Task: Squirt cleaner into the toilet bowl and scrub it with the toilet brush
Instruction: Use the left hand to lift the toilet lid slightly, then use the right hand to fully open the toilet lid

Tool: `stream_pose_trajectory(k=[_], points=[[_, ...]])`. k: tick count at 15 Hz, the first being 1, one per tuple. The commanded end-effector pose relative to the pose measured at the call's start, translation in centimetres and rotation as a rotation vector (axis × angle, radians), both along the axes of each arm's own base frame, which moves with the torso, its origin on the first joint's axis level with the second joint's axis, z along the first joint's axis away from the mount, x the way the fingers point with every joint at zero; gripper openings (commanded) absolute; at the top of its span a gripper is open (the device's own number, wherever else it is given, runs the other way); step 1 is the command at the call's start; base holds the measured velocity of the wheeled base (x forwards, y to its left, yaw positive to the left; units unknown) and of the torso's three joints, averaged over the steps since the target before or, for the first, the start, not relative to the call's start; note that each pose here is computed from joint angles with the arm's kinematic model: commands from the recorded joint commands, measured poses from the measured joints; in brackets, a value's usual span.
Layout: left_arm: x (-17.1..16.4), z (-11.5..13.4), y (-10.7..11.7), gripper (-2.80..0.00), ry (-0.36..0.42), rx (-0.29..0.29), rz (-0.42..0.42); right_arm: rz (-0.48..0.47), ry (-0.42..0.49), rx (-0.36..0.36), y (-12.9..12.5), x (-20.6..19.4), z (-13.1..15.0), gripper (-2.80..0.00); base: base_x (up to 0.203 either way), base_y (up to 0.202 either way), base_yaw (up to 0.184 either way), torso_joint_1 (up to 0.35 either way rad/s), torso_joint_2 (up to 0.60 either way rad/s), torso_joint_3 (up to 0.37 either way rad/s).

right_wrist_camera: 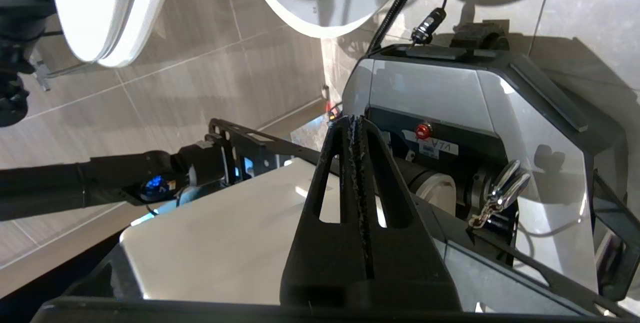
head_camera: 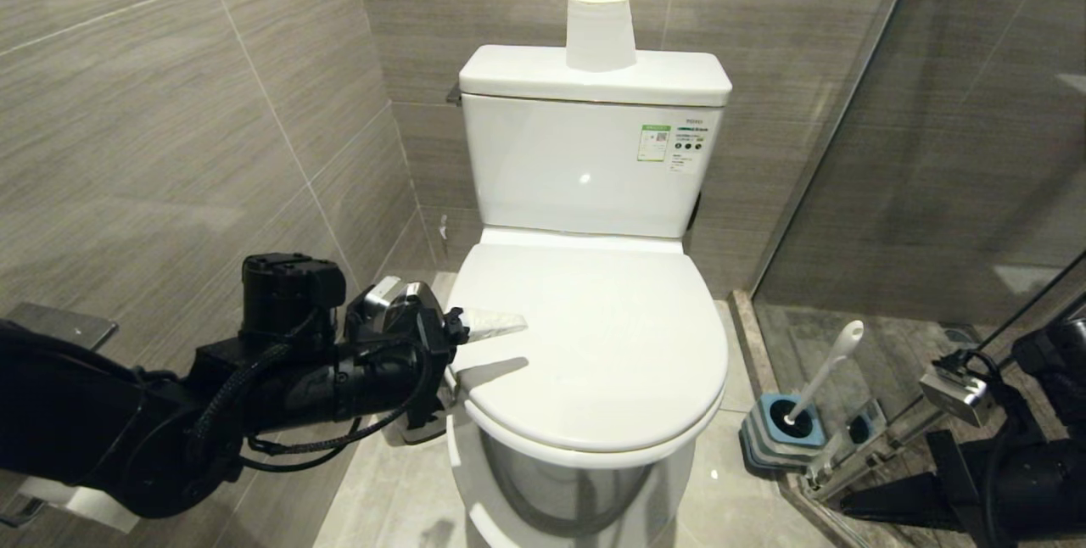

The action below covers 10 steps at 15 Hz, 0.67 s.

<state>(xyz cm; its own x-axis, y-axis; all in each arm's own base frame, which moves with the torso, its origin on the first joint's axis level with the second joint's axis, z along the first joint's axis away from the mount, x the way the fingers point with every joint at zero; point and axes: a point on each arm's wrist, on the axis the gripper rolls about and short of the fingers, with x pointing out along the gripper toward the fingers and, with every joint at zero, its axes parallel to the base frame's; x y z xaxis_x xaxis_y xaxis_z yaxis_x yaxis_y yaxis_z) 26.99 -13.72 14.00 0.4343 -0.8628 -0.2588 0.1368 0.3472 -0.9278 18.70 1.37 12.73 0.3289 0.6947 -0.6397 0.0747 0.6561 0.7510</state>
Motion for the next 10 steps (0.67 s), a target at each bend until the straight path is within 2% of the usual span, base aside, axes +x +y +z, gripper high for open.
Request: stream_pose_trajectory(k=[1, 5, 7, 10], points=[[0.0, 0.0, 0.0, 0.0, 0.003, -0.005, -0.003, 0.001, 0.014, 0.005, 0.0, 1.2, -1.0, -2.8, 0.0, 0.0, 0.0, 0.0, 0.0, 0.0], [0.0, 0.1, 0.0, 0.0, -0.001, -0.003, 0.009, -0.006, -0.034, 0.008, 0.0, 4.3, -2.9, -2.8, 0.0, 0.0, 0.0, 0.0, 0.0, 0.0], [0.0, 0.1, 0.0, 0.0, -0.001, -0.002, 0.009, -0.038, -0.067, 0.029, 0.0, 6.1, -2.8, -2.8, 0.0, 0.0, 0.0, 0.0, 0.0, 0.0], [0.0, 0.1, 0.0, 0.0, -0.002, -0.003, 0.009, -0.012, -0.107, 0.034, 0.8, 7.4, -2.0, -2.8, 0.0, 0.0, 0.0, 0.0, 0.0, 0.0]])
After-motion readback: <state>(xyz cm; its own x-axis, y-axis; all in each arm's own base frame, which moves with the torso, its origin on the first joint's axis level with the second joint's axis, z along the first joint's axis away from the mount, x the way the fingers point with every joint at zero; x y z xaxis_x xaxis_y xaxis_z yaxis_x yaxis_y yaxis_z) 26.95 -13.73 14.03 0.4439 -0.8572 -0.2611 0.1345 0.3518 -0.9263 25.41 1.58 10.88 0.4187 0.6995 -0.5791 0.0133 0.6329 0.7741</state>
